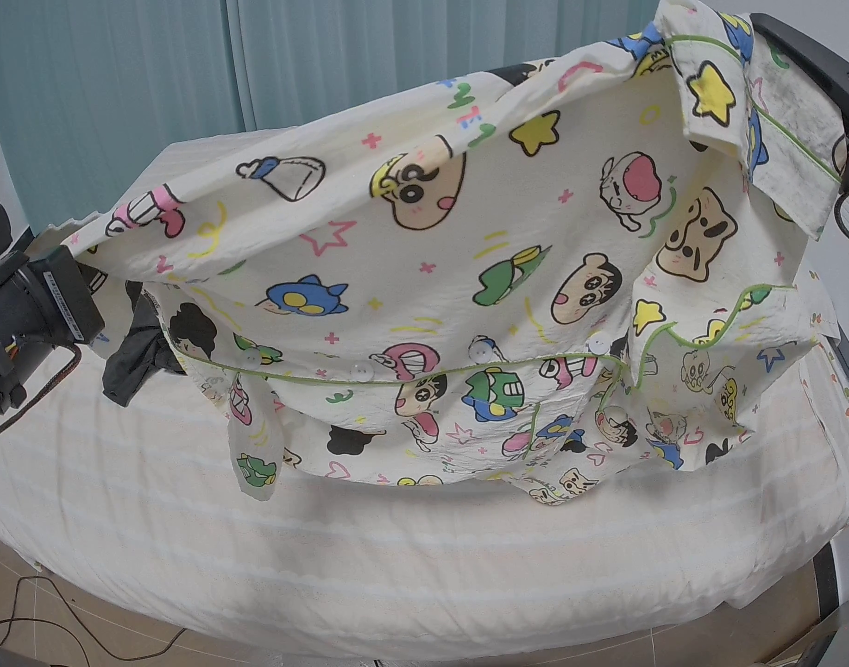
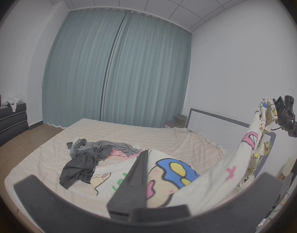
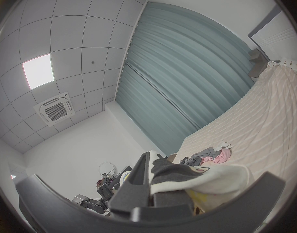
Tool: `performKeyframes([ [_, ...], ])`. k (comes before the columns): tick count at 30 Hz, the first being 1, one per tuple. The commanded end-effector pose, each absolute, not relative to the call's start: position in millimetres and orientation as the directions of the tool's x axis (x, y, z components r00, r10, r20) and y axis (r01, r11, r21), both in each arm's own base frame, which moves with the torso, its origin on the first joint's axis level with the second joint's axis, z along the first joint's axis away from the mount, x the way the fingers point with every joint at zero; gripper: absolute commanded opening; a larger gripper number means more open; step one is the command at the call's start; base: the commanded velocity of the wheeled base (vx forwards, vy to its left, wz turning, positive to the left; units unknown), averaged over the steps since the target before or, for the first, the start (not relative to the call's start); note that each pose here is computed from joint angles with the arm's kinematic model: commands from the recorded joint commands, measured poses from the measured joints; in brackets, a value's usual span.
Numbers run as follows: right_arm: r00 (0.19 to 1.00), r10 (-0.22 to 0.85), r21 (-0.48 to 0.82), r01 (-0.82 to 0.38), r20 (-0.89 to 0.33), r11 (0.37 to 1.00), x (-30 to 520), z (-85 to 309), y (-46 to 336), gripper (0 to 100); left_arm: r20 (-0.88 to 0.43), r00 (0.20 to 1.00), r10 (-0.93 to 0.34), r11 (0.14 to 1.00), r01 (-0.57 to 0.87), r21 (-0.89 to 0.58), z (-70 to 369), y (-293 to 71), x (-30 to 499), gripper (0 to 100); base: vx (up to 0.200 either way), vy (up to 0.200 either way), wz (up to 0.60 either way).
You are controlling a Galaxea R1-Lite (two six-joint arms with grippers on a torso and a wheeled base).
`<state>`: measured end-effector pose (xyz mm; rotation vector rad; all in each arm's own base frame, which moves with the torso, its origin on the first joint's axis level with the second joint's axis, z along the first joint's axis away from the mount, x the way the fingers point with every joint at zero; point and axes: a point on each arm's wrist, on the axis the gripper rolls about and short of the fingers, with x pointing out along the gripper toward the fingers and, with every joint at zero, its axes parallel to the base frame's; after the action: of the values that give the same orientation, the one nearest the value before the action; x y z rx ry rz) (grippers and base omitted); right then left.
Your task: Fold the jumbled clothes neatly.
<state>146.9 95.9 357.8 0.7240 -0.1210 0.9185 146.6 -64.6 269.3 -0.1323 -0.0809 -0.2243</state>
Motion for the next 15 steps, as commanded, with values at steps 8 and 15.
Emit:
performKeyframes([
  [8,0.616,0.679,0.515,-0.764,0.399,0.389,141.6,358.5,92.6,0,0.090,0.972,-0.216,0.966,0.226,-0.124,266.1,-63.2,143.8,0,-0.200,0.000,0.00],
  [15,0.609,0.682,0.509,-0.770,0.406,0.384,128.9,362.3,85.6,0,0.090,0.972,-0.217,0.966,0.227,-0.120,263.8,-61.5,139.6,0,-0.200,0.000,0.00],
])
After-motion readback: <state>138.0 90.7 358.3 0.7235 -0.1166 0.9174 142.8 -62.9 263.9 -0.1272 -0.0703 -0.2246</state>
